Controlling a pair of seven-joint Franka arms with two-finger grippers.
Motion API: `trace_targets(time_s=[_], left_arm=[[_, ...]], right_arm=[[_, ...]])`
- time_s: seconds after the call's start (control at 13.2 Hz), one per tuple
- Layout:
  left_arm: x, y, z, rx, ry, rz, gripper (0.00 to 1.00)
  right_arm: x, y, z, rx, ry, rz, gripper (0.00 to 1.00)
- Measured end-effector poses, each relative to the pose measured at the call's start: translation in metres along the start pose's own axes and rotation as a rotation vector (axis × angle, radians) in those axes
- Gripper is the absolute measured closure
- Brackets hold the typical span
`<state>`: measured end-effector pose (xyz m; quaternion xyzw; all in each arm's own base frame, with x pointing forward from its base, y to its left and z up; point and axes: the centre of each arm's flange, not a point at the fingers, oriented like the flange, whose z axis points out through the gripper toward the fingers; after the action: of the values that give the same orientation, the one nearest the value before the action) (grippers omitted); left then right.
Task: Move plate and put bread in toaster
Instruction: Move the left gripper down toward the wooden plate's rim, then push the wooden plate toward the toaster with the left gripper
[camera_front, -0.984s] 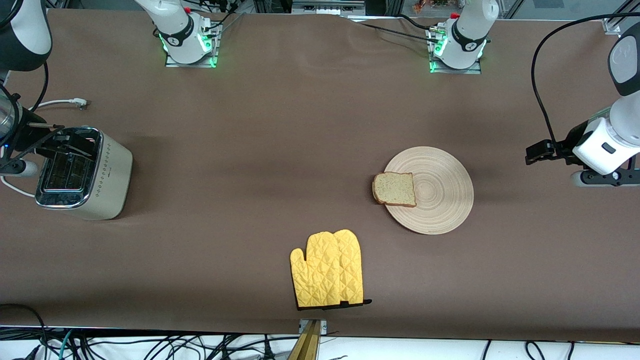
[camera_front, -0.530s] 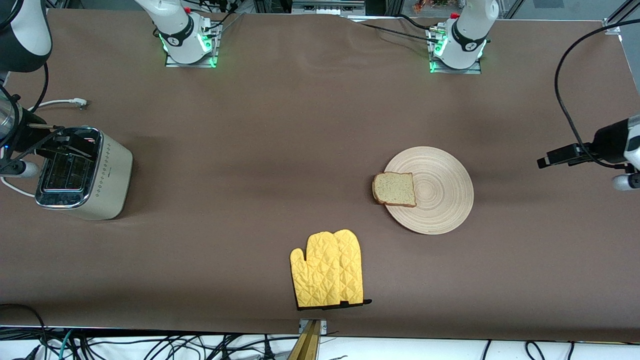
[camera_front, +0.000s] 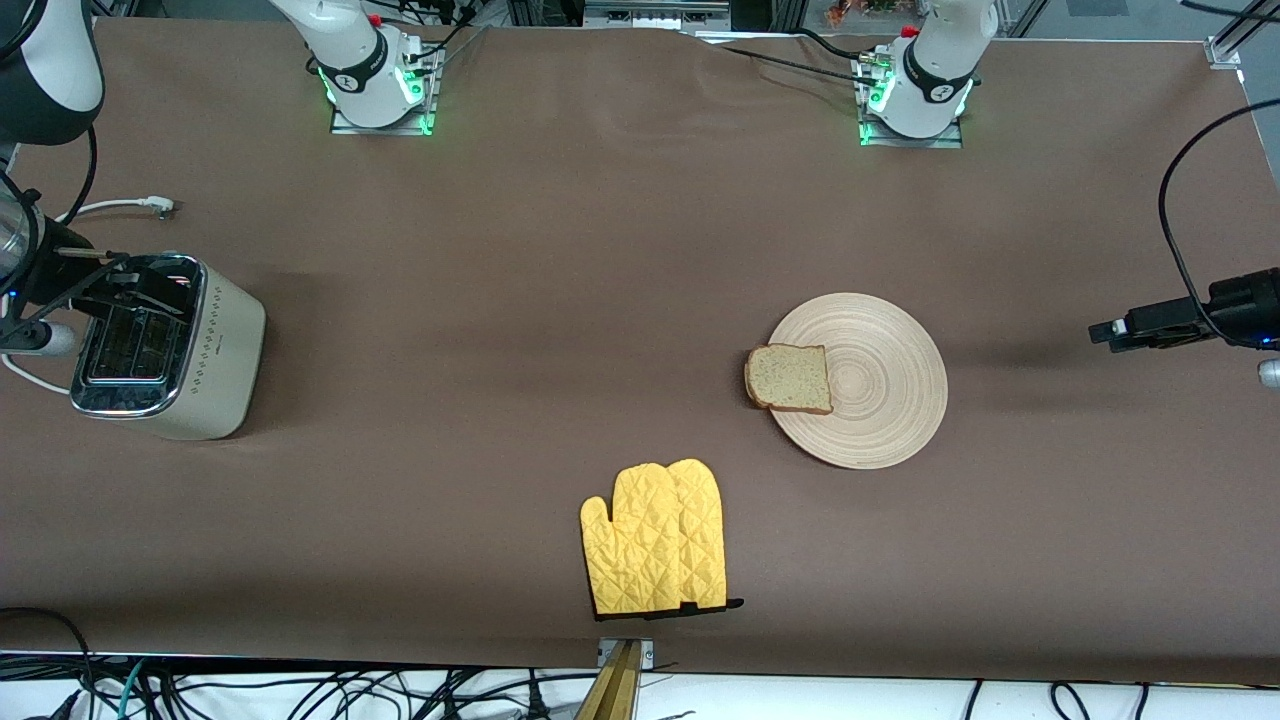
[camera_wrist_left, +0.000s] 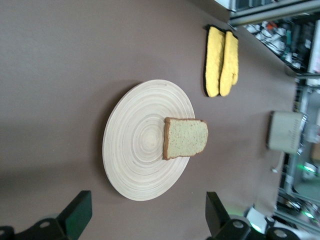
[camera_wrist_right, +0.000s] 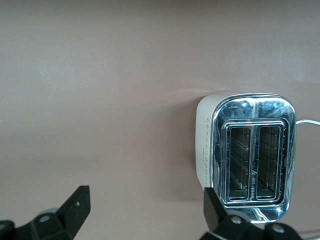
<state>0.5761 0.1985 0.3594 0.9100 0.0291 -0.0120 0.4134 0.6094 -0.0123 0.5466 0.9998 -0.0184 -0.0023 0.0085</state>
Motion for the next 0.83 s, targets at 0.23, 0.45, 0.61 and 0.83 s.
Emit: trace_targets(time_s=[0.23,0.45,0.61,0.83], left_arm=[[-0.017,-0.109,0.060,-0.250,0.047,0.077,0.00],[-0.027,-0.159,0.124,-0.400,0.087,0.087,0.00],[-0.027,-0.160,0.160,-0.477,0.103,0.090,0.03],[-0.023,-0.146,0.208,-0.486,0.093,0.063,0.06]], right_arm=[[0.000,0.000,0.000,0.000,0.001,0.003,0.00],[0.001,0.001,-0.001,0.000,0.005,0.004,0.00],[0.001,0.001,-0.001,0.000,0.006,0.004,0.00],[0.002,-0.002,0.000,0.000,0.005,-0.001,0.00]])
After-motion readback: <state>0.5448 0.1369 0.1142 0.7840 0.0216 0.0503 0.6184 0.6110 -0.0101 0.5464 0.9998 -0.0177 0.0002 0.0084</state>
